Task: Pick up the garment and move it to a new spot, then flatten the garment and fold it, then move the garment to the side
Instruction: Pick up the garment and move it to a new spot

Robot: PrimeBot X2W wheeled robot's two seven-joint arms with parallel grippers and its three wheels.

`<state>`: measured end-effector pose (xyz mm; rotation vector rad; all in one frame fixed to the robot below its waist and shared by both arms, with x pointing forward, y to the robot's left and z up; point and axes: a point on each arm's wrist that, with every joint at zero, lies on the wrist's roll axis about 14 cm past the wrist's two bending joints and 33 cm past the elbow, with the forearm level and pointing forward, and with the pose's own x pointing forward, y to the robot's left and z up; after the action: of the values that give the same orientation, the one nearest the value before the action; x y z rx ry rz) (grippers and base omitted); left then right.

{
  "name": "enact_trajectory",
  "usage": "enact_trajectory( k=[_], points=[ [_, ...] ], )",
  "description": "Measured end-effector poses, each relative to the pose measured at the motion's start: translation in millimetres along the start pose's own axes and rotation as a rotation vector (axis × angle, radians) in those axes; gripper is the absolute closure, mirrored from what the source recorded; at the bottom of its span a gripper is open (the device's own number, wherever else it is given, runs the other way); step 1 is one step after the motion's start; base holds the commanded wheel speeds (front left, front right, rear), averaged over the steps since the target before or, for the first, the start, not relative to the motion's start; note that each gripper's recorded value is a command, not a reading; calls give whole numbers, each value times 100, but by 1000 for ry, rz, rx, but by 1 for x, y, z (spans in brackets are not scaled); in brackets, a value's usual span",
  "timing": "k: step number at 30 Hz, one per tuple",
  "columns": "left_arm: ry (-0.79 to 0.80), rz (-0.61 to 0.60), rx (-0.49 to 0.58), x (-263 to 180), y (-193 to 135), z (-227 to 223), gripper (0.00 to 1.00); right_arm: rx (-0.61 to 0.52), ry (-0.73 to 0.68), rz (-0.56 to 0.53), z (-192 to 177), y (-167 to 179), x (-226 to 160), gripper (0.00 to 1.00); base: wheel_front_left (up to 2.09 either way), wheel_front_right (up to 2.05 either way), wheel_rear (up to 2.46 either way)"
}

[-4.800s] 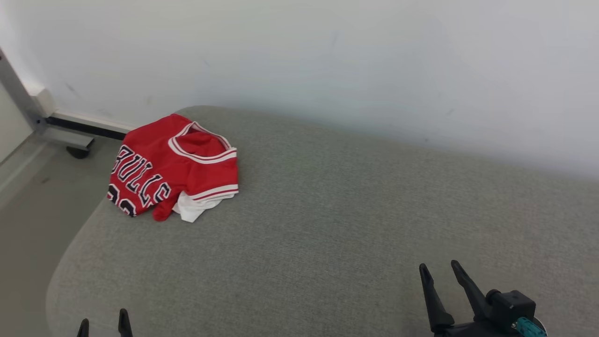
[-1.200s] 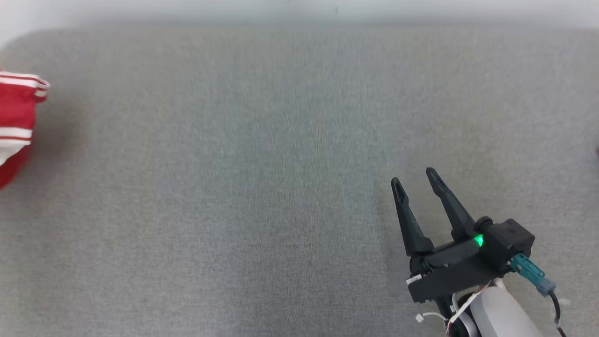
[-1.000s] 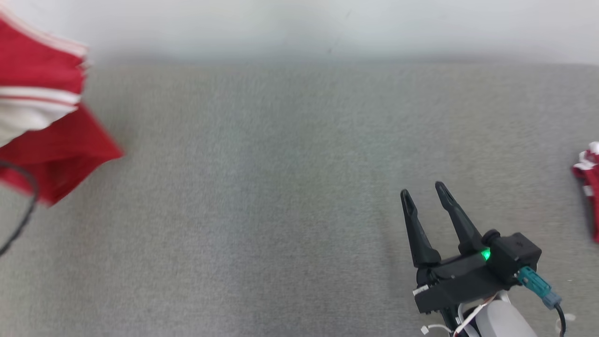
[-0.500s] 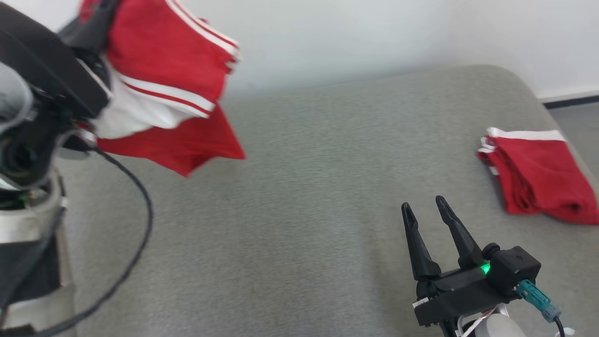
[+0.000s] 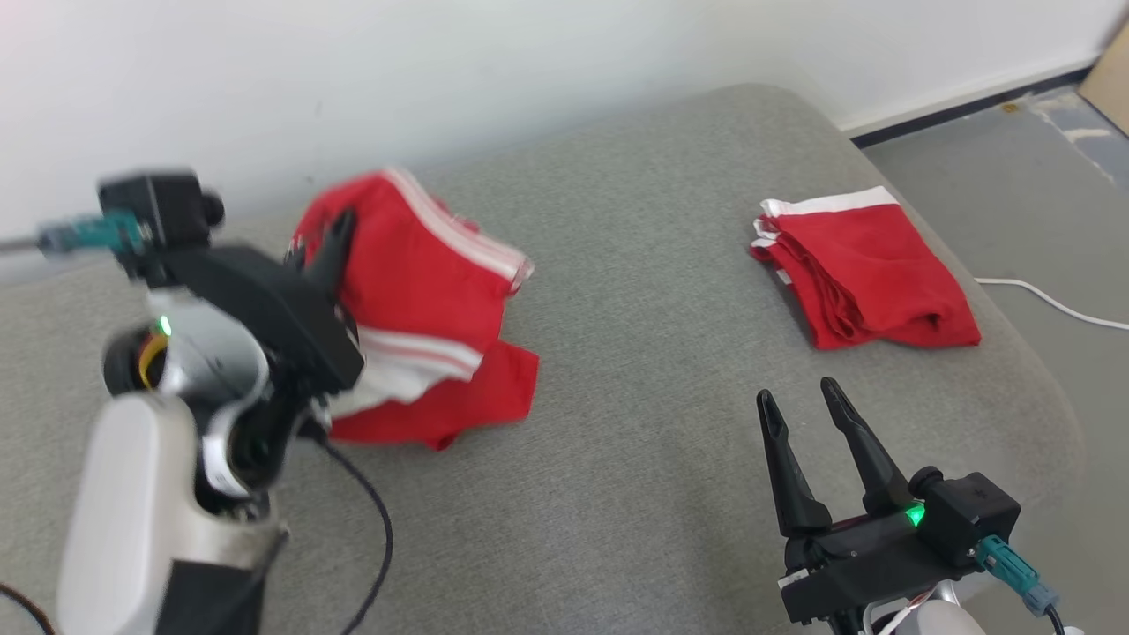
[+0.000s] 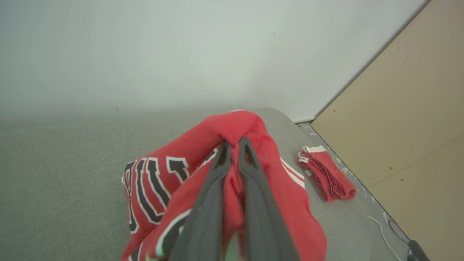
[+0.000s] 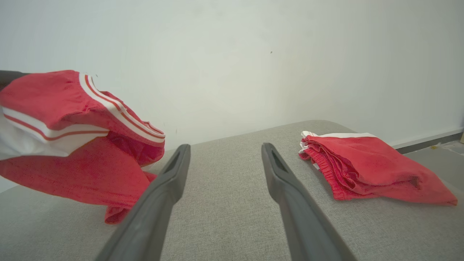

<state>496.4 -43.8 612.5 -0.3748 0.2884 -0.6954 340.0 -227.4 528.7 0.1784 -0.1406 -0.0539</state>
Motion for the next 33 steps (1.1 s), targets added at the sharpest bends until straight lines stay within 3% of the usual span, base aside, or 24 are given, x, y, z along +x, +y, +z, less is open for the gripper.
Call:
enact_trajectory(
  k=[4, 7, 8, 9, 15, 23, 33],
  points=[
    [88, 103, -41, 5, 28, -61, 100, -5, 14, -23, -3, -7, -6, 0, 0, 0, 0],
    [103, 156, -37, 2, 43, -82, 98, -3, 23, -13, -6, -4, -6, 0, 0, 0, 0],
    [107, 180, -23, 0, 49, -91, 66, 0, 26, -5, -8, -1, -5, 0, 0, 0, 0],
    [118, 203, -8, -3, 55, -101, 0, 3, 28, 1, -9, 0, -4, 0, 0, 0, 0],
    [131, 210, 78, -16, 60, -135, 0, 0, 38, 46, -12, 10, 2, 0, 0, 0, 0],
    [-152, 240, 104, -47, 74, -93, 0, 7, 39, 110, -14, 27, 10, 0, 0, 0, 0],
    [-419, 411, 148, -142, 111, -69, 0, 29, 26, 141, -14, 38, 19, 0, 0, 0, 0]
  ],
)
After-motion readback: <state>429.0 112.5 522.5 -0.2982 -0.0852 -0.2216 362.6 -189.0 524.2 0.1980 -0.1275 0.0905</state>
